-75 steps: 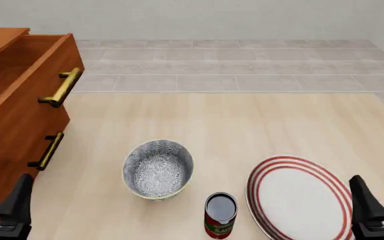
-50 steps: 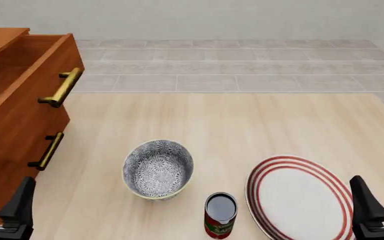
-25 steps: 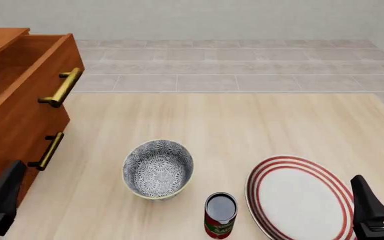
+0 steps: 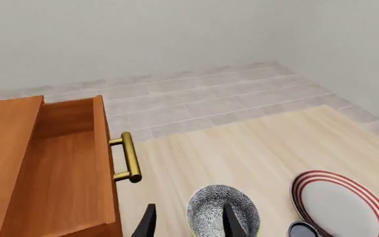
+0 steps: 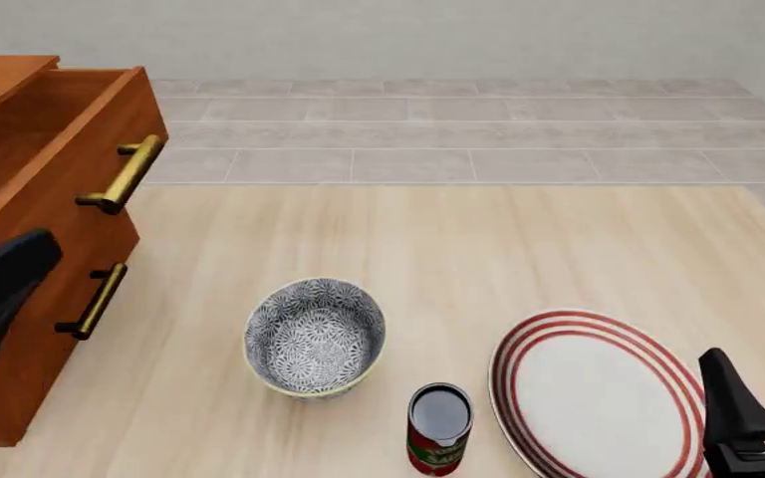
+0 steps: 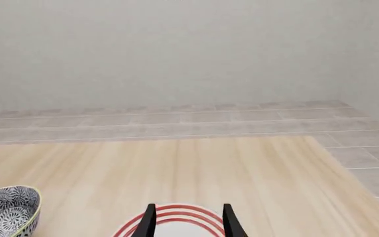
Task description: Put the bowl on top of the cabinet.
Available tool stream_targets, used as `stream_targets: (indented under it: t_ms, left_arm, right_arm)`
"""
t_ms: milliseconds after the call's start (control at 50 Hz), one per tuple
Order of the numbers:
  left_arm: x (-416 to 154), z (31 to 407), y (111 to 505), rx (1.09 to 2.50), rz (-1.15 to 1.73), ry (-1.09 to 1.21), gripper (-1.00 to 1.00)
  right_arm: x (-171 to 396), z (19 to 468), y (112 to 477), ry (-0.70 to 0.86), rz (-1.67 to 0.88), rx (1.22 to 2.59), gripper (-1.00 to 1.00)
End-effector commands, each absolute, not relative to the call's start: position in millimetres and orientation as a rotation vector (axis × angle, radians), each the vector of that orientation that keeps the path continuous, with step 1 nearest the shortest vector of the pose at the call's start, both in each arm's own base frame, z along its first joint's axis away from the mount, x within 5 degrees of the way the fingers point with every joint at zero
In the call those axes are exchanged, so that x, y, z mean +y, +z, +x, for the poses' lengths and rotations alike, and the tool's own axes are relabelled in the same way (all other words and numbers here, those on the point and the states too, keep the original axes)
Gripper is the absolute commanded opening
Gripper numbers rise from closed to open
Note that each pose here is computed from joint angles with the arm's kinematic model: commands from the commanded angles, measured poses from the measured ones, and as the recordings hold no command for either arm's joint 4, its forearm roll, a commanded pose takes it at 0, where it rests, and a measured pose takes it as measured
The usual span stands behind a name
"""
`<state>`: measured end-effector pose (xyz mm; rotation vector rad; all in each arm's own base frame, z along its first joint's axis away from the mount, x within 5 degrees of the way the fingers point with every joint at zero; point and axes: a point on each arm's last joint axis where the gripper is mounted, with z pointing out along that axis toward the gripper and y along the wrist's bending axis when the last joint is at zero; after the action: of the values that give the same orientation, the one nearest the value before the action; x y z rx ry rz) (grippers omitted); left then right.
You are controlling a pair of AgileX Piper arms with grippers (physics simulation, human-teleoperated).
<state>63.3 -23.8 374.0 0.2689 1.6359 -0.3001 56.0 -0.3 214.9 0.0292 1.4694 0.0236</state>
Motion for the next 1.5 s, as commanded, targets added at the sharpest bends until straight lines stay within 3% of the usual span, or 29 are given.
stream_targets:
  t_ms: [20,100,140,300,500,740,1140,1500]
  left_arm:
    - [-55,99,404,1.744,0.318,-0.477,1.0]
    - [-56,104,412,1.721,0.326,-0.453,1.0]
    - [-61,117,409,1.791,0.196,-0.533,1.0]
    - [-78,137,409,1.79,0.313,-0.492,1.0]
    - [-114,177,361,2.0,0.25,-0.583,1.0]
    - [-119,207,332,2.073,0.187,-0.535,1.0]
    - [-116,226,285,2.163,0.128,-0.483,1.0]
    - [-95,230,273,2.197,0.045,-0.423,1.0]
  right_arm:
    - [0,56,215,0.026,0.033,1.468,1.0]
    - [0,56,215,0.026,0.033,1.467,1.0]
    - [0,56,216,0.025,0.031,1.467,1.0]
    - [0,56,215,0.024,0.035,1.466,1.0]
    - [-1,56,215,0.025,0.041,1.466,1.0]
    - [-1,56,216,0.022,0.042,1.461,1.0]
    - [-1,56,216,0.026,0.051,1.456,1.0]
    - [-1,56,216,0.03,0.048,1.459,1.0]
